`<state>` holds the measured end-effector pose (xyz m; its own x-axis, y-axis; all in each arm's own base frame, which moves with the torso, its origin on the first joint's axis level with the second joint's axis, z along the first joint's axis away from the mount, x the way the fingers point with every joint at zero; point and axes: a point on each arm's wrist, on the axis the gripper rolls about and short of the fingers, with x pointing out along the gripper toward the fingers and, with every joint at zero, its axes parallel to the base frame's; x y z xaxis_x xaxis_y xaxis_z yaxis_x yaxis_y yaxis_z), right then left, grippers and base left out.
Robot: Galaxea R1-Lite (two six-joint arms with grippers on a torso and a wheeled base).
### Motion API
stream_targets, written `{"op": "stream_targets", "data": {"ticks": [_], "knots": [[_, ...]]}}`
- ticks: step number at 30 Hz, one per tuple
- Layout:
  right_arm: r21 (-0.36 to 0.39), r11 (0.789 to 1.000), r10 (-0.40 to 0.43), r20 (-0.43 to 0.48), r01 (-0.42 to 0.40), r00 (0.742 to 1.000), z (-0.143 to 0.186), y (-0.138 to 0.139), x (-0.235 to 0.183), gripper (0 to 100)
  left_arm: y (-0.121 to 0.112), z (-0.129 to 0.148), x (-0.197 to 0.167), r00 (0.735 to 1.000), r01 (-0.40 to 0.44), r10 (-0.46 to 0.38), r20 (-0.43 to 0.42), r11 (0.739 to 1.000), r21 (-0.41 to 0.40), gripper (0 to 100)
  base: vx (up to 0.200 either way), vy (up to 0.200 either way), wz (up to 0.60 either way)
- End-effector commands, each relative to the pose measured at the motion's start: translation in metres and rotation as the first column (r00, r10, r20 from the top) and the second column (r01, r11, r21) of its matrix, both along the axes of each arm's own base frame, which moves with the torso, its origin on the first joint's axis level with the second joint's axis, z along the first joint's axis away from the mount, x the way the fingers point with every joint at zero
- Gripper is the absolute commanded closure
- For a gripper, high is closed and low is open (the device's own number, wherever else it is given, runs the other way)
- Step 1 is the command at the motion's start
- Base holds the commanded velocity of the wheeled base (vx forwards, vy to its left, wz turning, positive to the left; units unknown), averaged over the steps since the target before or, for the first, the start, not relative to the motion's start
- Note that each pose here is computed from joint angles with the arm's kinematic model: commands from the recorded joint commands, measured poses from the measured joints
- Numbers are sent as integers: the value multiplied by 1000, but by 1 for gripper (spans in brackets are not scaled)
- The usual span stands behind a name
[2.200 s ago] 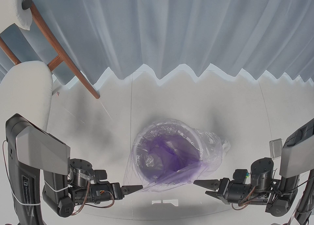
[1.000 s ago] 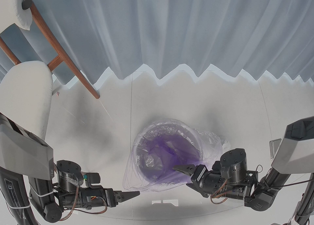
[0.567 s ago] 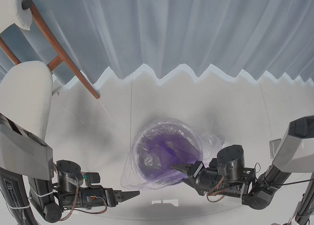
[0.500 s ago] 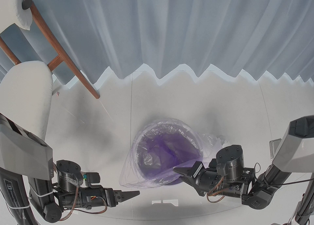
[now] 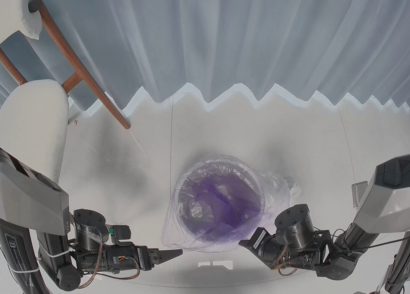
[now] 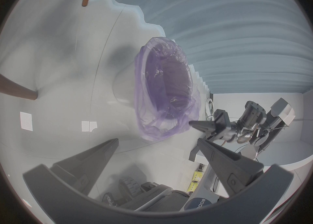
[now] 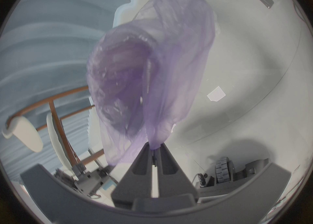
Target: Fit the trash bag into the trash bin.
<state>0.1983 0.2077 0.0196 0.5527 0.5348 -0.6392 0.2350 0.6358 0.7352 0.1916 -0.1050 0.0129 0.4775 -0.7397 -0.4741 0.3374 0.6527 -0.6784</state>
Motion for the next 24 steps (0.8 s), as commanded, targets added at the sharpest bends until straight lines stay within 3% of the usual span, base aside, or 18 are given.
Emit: {"op": "stream_targets", "data": {"ticks": [1, 4, 10, 17, 18, 21, 22, 23, 24], "knots": [[-62, 993, 102, -22, -103, 995, -11, 8, -25, 100, -1, -2, -2, 1000, 9, -9, -12, 1000, 6, 0, 0, 0, 0], [-131, 981, 145, -21, -146, 989, -23, 17, -40, 100, -1, -2, -2, 1000, 11, -11, -12, 1000, 6, 0, 0, 0, 0], [-279, 950, 148, 10, -139, 989, -48, 20, -46, 100, -1, -1, -4, 1000, 11, -11, -12, 1000, 6, 0, 0, 0, 0], [-354, 924, 164, 14, -148, 986, -62, 22, -49, 100, -2, -2, -4, 1000, 14, -14, -15, 1000, 9, 0, 0, 0, 0], [-367, 918, 167, 19, -148, 986, -64, 22, -49, 0, -2, -2, -4, 1000, 17, -17, -15, 1000, 9, 0, 0, 0, 0], [-353, 925, 168, 46, -141, 985, -61, 24, -48, 0, -4, -2, -5, 1000, 25, -25, -14, 1000, 9, 0, 0, 0, 0], [-288, 951, 147, 90, -115, 985, -50, 26, -46, 0, -4, -1, -5, 1000, 25, -25, -11, 1000, 7, 0, 0, 0, 0], [-258, 960, 140, 109, -108, 984, -45, 27, -46, 0, -4, -1, -5, 1000, 25, -25, -11, 1000, 7, 0, 0, 0, 0], [-165, 982, 123, 171, -94, 978, -24, 26, -47, 0, -4, -2, -5, 1000, 25, -25, -13, 1000, 8, 0, 0, 0, 0]]}}
